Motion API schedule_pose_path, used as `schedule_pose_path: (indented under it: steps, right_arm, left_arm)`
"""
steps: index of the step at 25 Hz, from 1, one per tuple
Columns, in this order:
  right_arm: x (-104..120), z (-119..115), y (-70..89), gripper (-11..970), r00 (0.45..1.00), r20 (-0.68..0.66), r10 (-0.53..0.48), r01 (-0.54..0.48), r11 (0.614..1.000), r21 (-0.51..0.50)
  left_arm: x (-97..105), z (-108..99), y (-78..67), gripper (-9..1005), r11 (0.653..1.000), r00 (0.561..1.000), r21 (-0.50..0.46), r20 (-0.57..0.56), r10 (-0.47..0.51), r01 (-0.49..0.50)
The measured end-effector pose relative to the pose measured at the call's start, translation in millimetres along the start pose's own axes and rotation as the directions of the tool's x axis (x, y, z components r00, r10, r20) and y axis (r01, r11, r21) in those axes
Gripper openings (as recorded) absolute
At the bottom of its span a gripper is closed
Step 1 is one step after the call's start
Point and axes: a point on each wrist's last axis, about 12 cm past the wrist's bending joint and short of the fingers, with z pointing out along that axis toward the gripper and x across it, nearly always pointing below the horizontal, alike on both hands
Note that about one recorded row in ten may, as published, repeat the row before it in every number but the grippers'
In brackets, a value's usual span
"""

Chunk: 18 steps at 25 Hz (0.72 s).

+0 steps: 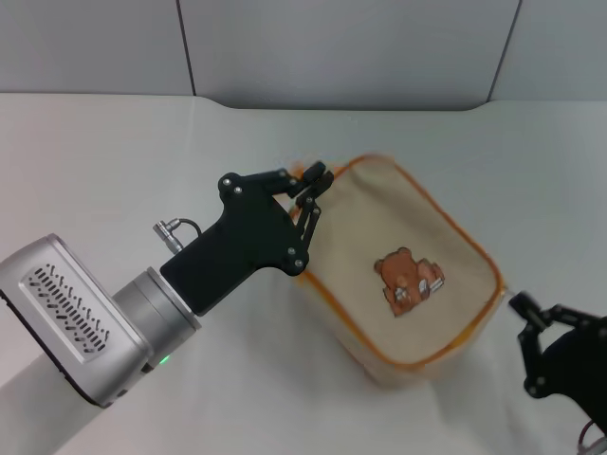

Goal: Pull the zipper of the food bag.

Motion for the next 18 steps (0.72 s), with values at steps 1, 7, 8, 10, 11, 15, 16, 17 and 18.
schedule_pose_path:
  steps: [1,7,8,10,11,15,16,17,18]
  right_arm:
    - [-2,0,-1.4,1,1.0,0.01,0.008,-0.008,1.0,0.018]
    - [-1,7,-25.7,111,0.967,0.085,0.239,-0.245,0.967,0.065]
    - [-1,7,-25.7,151,0.967,0.085,0.239,-0.245,0.967,0.065]
    - [1,4,-46.0,232,0.924,0.138,0.355,-0.359,0.933,-0.001]
    - [1,3,-56.1,273,0.899,0.146,0.412,-0.408,0.911,-0.061]
    - [-3,10,-91.9,379,0.799,0.05,0.599,-0.545,0.757,-0.36]
    - [-6,13,-99.4,401,0.789,0.01,0.614,-0.549,0.713,-0.437]
    - [-11,20,-110.5,423,0.78,-0.062,0.623,-0.543,0.623,-0.563]
    - [-11,20,-110.5,444,0.78,-0.062,0.623,-0.543,0.623,-0.563]
  left_arm:
    - [0,-1,-1.2,12,1.0,1.0,0.009,-0.002,-0.012,0.012]
    - [3,-20,-10.8,0,0.985,0.985,0.023,-0.029,-0.172,0.173]
    - [3,-20,-10.8,39,0.985,0.985,0.023,-0.029,-0.172,0.173]
    - [3,-26,-12.6,116,0.983,0.983,0.031,-0.028,-0.179,0.18]
    - [1,-41,-13.7,154,0.971,0.976,0.091,-0.032,-0.217,0.22]
    - [-1,-66,-4.3,280,0.904,0.941,0.264,-0.115,-0.318,0.337]
    - [0,-70,-2.8,309,0.888,0.935,0.294,-0.137,-0.327,0.354]
    - [-1,-79,1.0,338,0.852,0.922,0.354,-0.174,-0.345,0.385]
    - [-1,-79,1.0,367,0.852,0.922,0.354,-0.174,-0.345,0.385]
